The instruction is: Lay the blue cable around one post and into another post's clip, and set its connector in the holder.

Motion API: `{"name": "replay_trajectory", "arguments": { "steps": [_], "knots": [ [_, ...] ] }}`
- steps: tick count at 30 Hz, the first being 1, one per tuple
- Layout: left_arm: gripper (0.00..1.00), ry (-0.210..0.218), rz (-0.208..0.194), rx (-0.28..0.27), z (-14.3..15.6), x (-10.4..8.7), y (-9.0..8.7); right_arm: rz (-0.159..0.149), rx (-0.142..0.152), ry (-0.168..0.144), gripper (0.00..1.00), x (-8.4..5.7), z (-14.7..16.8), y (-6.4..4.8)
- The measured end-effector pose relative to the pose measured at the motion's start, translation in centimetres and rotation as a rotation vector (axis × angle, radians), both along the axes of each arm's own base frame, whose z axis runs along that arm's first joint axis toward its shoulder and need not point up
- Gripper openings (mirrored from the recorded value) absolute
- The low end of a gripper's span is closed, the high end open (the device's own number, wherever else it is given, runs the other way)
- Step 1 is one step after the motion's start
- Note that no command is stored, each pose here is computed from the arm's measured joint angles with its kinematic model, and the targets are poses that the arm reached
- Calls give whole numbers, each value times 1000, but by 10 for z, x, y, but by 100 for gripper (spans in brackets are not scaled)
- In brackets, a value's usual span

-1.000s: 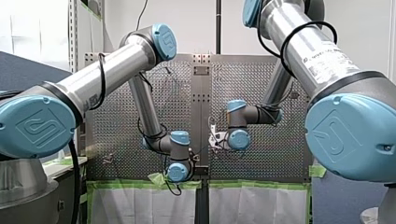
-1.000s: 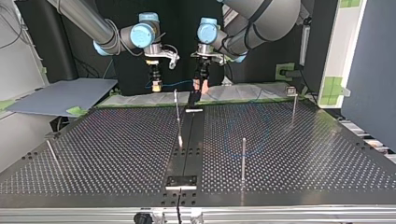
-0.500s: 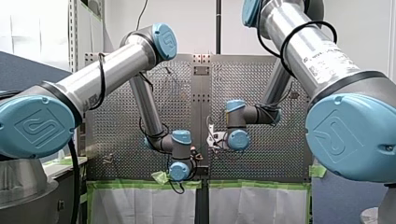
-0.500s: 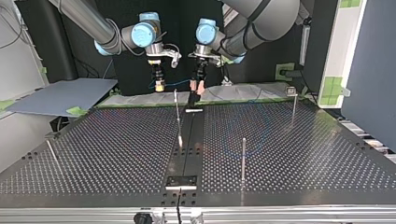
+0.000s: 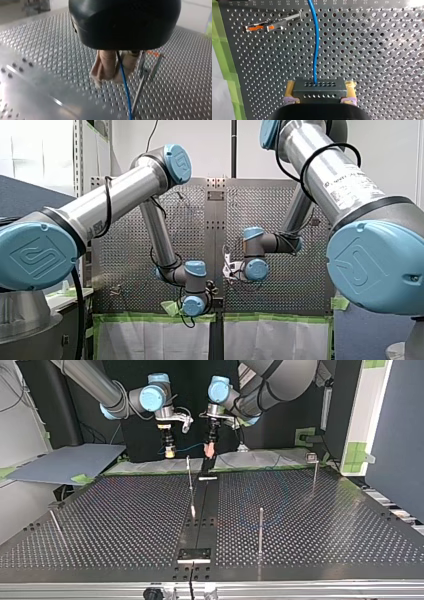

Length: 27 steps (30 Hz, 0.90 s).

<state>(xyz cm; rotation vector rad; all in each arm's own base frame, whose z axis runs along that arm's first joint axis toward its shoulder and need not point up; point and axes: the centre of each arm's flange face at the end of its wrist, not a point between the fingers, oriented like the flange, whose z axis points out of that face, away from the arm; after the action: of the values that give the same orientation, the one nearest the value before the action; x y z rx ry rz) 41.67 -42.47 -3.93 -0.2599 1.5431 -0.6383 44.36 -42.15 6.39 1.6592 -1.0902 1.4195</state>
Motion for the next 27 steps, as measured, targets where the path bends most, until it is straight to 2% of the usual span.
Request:
{"name": "replay_trajectory", "arguments": {
  "steps": [4, 7, 18, 27],
  "knots": [
    [18, -38, -23, 1, 3, -1, -7, -5, 3, 3, 61, -2, 0, -1],
    [18, -50, -20, 14, 3, -1, -7, -12, 6, 5, 61, -5, -1, -3],
    [18, -20, -8, 33, -37, -7, 4, -58, 14, 4, 61, -23, -8, -13],
    [18, -6, 4, 34, -49, -8, 10, -85, 50, 33, 61, -36, -48, -10]
  ]
}}
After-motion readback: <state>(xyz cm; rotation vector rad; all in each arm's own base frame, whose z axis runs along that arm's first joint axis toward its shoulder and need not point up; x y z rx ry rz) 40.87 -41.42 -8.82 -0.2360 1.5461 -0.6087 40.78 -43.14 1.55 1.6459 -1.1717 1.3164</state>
